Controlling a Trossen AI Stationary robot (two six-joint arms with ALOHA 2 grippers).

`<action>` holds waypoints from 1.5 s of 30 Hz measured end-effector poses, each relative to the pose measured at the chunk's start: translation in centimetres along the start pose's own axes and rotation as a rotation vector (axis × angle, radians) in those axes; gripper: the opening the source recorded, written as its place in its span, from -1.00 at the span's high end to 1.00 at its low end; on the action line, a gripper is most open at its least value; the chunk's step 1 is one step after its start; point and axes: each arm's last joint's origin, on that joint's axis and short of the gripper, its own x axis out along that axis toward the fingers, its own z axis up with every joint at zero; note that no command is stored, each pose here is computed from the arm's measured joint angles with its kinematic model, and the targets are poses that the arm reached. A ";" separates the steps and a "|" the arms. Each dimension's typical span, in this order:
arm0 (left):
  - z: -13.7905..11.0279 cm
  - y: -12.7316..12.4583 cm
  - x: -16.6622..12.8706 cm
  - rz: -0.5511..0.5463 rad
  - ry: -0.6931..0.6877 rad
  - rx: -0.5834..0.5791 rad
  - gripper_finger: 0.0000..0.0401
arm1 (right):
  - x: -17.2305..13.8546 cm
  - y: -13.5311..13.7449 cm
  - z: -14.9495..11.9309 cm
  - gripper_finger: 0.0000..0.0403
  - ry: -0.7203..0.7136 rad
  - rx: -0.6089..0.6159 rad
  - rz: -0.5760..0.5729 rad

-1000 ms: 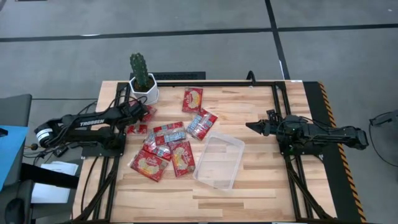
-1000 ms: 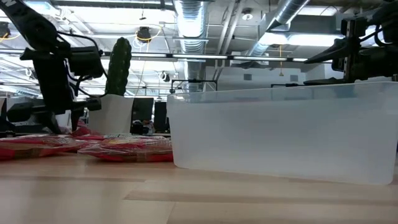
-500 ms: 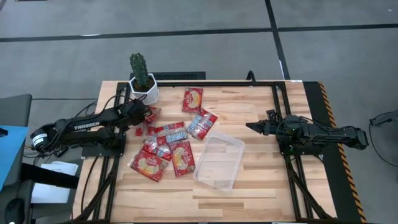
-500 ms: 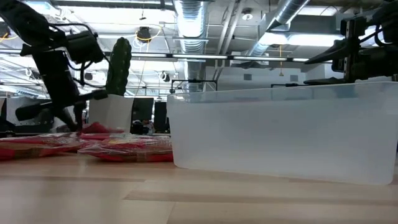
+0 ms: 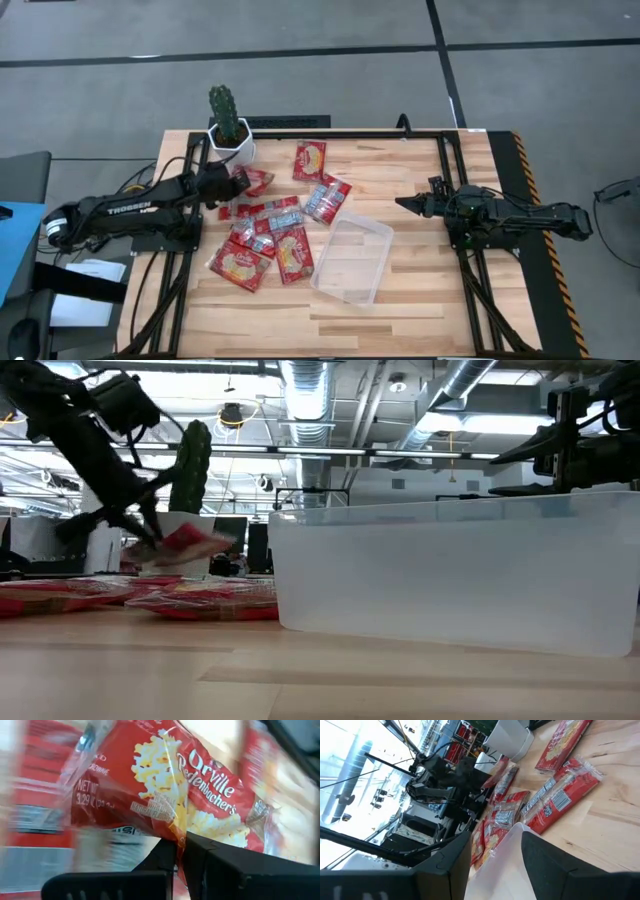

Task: Sort popcorn bags into baskets
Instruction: Put the red popcorn bag into the transparent bin

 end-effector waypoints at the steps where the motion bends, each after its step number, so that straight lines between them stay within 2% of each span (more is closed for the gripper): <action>1: -0.2 -0.4 0.0 -0.036 0.017 0.013 1.00 | 0.0 0.0 0.0 0.03 0.000 0.000 0.000; 5: -0.9 -1.7 -0.2 -0.175 0.082 0.058 1.00 | 0.0 0.0 0.0 0.05 0.000 0.001 0.000; 17: -3.3 -4.5 -1.0 -0.456 0.205 0.097 1.00 | 0.0 0.0 0.0 0.07 0.000 -0.006 0.000; 21: -3.6 -6.5 -1.3 -0.463 0.241 0.190 1.00 | 0.0 0.0 0.0 0.06 0.003 -0.008 -0.003; 25: -3.7 -9.7 -1.3 -0.471 0.288 0.324 1.00 | 0.0 -0.2 -0.1 0.08 0.010 -0.031 -0.017; 30: -3.6 -14.9 -1.0 -0.472 0.328 0.560 1.00 | 0.0 -0.2 -0.1 0.12 0.012 -0.036 -0.019; 37: -4.3 -22.1 0.8 -0.527 0.412 1.043 1.00 | 0.0 -0.3 -0.1 0.15 0.017 -0.089 -0.027; 42: -5.2 -25.9 3.2 -0.575 0.482 1.417 1.00 | 0.0 -0.3 -0.2 0.17 0.023 -0.128 -0.034; 45: -5.9 -27.7 4.9 -0.641 0.549 1.591 0.99 | 0.0 -0.4 -0.2 0.18 0.024 -0.148 -0.035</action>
